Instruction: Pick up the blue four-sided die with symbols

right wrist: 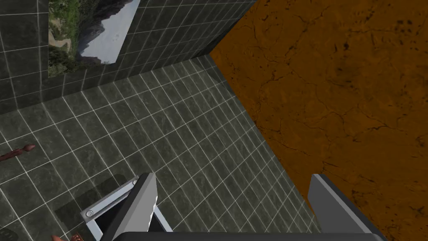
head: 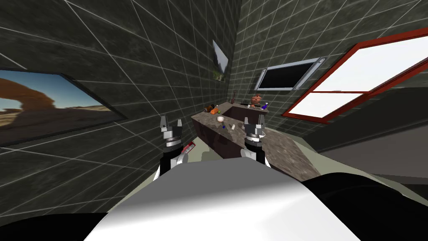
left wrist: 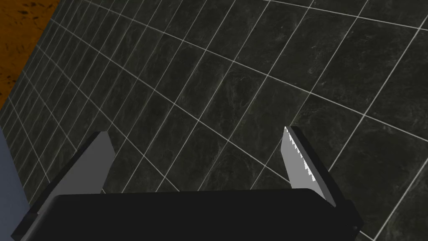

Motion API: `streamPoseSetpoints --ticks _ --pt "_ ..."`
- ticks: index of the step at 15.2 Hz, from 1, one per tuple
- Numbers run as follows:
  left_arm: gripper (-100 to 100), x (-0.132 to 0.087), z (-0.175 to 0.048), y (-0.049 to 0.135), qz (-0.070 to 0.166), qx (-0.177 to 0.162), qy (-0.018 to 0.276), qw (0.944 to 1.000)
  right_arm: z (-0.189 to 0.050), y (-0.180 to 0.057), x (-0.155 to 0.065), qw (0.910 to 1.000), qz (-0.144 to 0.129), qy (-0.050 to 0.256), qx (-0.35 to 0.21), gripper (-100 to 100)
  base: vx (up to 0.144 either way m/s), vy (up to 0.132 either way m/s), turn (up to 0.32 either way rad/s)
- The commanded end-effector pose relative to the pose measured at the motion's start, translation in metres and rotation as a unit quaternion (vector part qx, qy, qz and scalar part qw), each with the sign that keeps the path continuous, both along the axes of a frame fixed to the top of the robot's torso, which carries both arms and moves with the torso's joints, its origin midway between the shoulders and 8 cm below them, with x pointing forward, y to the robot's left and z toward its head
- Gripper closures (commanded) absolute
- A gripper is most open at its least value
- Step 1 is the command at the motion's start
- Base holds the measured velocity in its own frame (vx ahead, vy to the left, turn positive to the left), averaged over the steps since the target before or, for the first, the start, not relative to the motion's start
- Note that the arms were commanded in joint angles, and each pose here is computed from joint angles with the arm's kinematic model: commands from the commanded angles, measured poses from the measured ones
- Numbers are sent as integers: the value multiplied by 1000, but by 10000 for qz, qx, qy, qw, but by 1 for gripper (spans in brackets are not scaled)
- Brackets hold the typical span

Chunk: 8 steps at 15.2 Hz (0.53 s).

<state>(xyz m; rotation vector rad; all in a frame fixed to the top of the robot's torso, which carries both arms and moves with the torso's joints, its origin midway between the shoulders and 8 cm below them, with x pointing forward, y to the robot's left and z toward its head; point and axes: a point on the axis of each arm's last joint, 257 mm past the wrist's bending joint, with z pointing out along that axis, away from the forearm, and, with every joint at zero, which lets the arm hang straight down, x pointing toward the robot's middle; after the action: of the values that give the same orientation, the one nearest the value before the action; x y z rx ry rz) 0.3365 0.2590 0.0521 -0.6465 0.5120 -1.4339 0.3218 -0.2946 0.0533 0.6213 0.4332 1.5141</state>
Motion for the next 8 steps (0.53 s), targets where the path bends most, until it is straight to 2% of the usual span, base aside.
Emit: streamPoseSetpoints --ticks 1,2,5,6,8 --pt "0 0 0 0 0 0 0 10000 -7 6 7 9995 56 152 -269 -100 5 17 41" --pt "0 0 0 0 0 0 0 10000 -7 6 7 9995 56 152 -269 -100 8 27 43" --pt "0 0 0 0 0 0 0 10000 -27 13 22 9960 91 481 -743 -100 12 47 59" --pt "0 0 0 0 0 -1 0 10000 -27 13 22 9959 95 483 -753 -100 16 60 55" --pt "0 0 0 0 0 -1 0 10000 -47 17 35 9904 85 773 -1142 -100 18 71 67"
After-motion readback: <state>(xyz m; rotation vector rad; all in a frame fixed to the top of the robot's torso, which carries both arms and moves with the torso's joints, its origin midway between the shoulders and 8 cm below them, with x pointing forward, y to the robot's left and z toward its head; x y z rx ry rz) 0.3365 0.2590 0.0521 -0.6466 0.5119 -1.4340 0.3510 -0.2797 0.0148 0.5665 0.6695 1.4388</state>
